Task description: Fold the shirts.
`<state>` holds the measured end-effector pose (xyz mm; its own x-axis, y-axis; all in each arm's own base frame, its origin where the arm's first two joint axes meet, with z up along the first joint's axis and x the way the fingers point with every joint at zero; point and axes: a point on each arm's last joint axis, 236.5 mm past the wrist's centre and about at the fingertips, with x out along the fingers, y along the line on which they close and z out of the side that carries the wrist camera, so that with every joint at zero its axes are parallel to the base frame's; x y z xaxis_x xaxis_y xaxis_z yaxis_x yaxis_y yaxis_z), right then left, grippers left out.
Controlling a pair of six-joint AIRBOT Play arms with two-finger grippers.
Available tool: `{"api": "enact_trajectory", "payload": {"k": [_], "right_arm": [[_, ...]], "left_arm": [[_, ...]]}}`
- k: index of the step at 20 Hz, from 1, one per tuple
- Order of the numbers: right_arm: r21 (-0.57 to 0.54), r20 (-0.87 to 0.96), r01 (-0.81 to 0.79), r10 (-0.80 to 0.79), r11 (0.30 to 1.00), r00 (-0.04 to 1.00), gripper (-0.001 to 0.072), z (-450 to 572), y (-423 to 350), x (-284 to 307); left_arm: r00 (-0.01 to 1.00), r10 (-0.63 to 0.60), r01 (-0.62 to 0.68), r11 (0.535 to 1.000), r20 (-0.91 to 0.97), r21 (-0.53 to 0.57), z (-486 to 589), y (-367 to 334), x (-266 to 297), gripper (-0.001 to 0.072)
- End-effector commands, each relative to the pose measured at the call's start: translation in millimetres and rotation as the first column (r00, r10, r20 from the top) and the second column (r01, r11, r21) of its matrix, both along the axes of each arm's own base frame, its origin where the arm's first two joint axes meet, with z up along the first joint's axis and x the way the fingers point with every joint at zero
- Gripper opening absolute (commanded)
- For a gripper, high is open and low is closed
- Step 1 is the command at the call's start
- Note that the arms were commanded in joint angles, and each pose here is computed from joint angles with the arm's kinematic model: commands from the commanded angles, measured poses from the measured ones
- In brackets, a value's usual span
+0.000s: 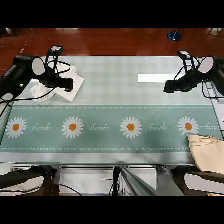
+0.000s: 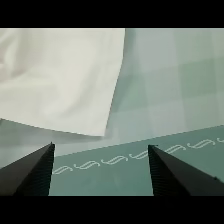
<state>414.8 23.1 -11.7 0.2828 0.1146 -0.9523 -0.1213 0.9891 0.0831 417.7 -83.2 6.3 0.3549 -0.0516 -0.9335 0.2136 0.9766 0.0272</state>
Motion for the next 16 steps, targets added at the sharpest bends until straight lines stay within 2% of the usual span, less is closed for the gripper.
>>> {"api": "enact_trajectory", "payload": {"k": [1, 16], "right_arm": [[0.000, 0.001, -0.001, 0.001, 1.000, 1.000, 0.0616, 0.3, 0.5, 0.2], [0.000, 0.001, -0.001, 0.001, 1.000, 1.000, 0.0616, 0.3, 0.5, 0.2]], "left_arm": [[1.000, -0.001, 0.001, 1.000, 0.000, 0.000, -0.2, -0.4, 0.1, 0.0720], [1.000, -0.012, 0.012, 1.000, 0.000, 0.005, -0.3, 0.6, 0.3, 0.0720]]}}
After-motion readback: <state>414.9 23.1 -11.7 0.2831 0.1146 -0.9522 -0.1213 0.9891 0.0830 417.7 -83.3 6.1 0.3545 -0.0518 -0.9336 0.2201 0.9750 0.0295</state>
